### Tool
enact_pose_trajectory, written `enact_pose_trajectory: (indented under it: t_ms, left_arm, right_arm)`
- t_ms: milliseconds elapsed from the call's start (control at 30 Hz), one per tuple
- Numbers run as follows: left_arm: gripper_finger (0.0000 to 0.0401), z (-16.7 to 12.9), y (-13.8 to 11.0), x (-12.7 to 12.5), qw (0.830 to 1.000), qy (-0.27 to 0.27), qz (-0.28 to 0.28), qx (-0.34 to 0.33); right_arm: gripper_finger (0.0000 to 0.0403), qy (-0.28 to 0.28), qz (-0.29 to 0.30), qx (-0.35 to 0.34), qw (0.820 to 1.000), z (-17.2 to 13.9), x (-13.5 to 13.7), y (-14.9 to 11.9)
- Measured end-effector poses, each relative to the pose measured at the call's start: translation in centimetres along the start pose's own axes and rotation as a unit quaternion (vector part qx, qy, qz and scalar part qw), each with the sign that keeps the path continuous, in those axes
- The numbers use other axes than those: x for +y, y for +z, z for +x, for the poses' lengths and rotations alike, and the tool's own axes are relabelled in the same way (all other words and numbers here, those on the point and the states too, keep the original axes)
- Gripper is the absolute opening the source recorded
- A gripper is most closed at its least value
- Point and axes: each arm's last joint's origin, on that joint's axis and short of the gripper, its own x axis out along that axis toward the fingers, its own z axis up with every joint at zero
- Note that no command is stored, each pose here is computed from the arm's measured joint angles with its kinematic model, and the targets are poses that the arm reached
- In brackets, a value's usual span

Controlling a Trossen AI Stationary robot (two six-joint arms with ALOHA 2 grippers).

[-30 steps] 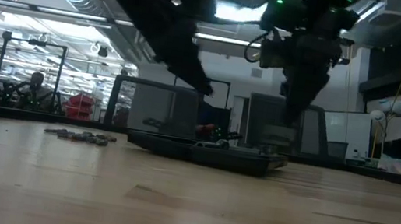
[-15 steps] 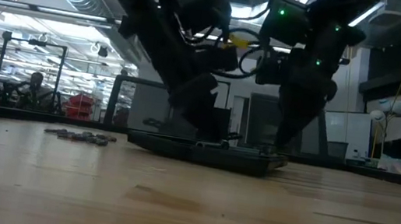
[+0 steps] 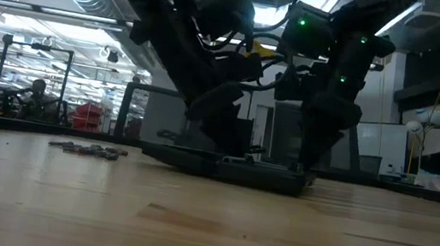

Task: Prefit tool cases
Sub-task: Remove the orange socket bit from the black prefit tool case

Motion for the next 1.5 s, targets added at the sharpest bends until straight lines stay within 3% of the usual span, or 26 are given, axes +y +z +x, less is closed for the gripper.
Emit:
enact_pose_trajectory:
  t_ms: [267, 500, 667, 900, 1000, 1167, 1333, 1500]
  left_arm:
    - [0.0, 0.1, -0.2, 0.0, 1.0, 0.0, 0.001, 0.008]
    - [0.0, 0.1, -0.3, 0.1, 1.0, 0.001, 0.002, 0.011]
    - [0.0, 0.1, -0.3, 0.0, 1.0, 0.0, 0.002, 0.011]
    - [0.0, -0.3, -0.5, 0.1, 1.0, 0.001, -0.006, 0.027]
    - [0.0, -1.4, -0.4, 0.0, 0.999, -0.002, 0.015, 0.043]
    - [0.0, -3.6, -0.2, -0.2, 0.999, -0.008, 0.035, 0.028]
    - [0.0, -5.5, 0.4, 0.0, 1.0, 0.0, 0.03, 0.002]
    - [0.0, -6.0, 0.8, 0.4, 1.0, 0.007, 0.023, -0.013]
  right_arm:
    - [0.0003, 0.004, 0.004, -0.041, 0.999, -3.0, -0.2, 1.3]
    - [0.0001, -0.002, 0.0, -0.007, 1.0, -3.4, -0.6, 0.6]
    - [0.0001, 0.026, 0.022, -0.058, 0.998, -3.5, -0.4, 1.6]
    - [0.0, -0.016, 0.044, -0.07, 0.996, -4.1, -0.9, 1.6]
    - [0.0, -0.057, 0.073, -0.083, 0.992, -4.8, -2.3, 1.5]
    - [0.0, -0.064, 0.131, -0.136, 0.98, -5.2, -5.7, 2.1]
    - [0.0, -0.088, 0.21, -0.103, 0.968, -3.8, -9.8, 1.3]
    - [0.0012, -0.039, 0.25, -0.09, 0.963, -2.6, -11.9, 1.1]
